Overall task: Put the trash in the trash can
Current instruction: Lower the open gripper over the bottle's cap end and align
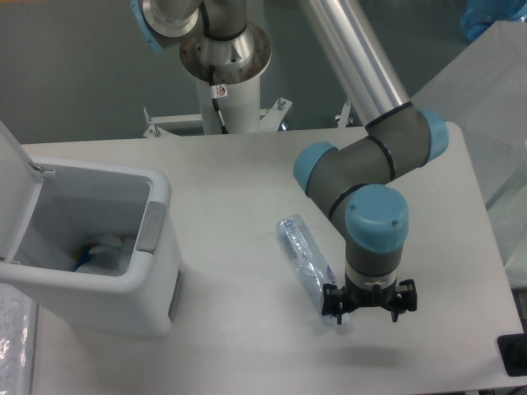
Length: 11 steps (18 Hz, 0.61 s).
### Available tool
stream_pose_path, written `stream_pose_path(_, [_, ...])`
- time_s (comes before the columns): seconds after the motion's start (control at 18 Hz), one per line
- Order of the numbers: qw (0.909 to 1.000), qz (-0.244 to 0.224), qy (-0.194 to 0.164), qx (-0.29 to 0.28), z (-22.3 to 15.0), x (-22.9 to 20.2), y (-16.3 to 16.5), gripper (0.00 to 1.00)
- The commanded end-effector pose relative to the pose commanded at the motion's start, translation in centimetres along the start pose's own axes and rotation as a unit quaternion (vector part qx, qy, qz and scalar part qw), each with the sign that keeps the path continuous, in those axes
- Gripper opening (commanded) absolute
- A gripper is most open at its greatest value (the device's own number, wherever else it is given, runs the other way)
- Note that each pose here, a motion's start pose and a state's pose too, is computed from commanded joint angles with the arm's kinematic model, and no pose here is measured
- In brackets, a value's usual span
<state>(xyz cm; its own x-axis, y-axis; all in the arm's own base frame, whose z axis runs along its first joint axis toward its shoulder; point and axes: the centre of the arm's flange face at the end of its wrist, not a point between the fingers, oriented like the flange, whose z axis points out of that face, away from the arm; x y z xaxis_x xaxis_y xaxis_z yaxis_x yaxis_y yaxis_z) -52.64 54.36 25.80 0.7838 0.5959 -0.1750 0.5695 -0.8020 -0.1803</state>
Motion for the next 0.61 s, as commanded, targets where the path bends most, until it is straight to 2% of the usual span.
stream_pose_path(0.11, [0.9991,-0.043,-0.004,0.001,0.4,1.4,-0.2,1.00])
stream_pose_path(0.17, [0.9989,-0.046,-0.004,-0.004,0.7,1.7,0.1,1.00])
stream_pose_path(0.28, [0.9988,-0.046,-0.004,-0.015,1.4,2.3,0.7,1.00])
stream_pose_path(0.61, [0.9973,-0.018,-0.056,-0.043,3.2,5.7,1.1,1.00])
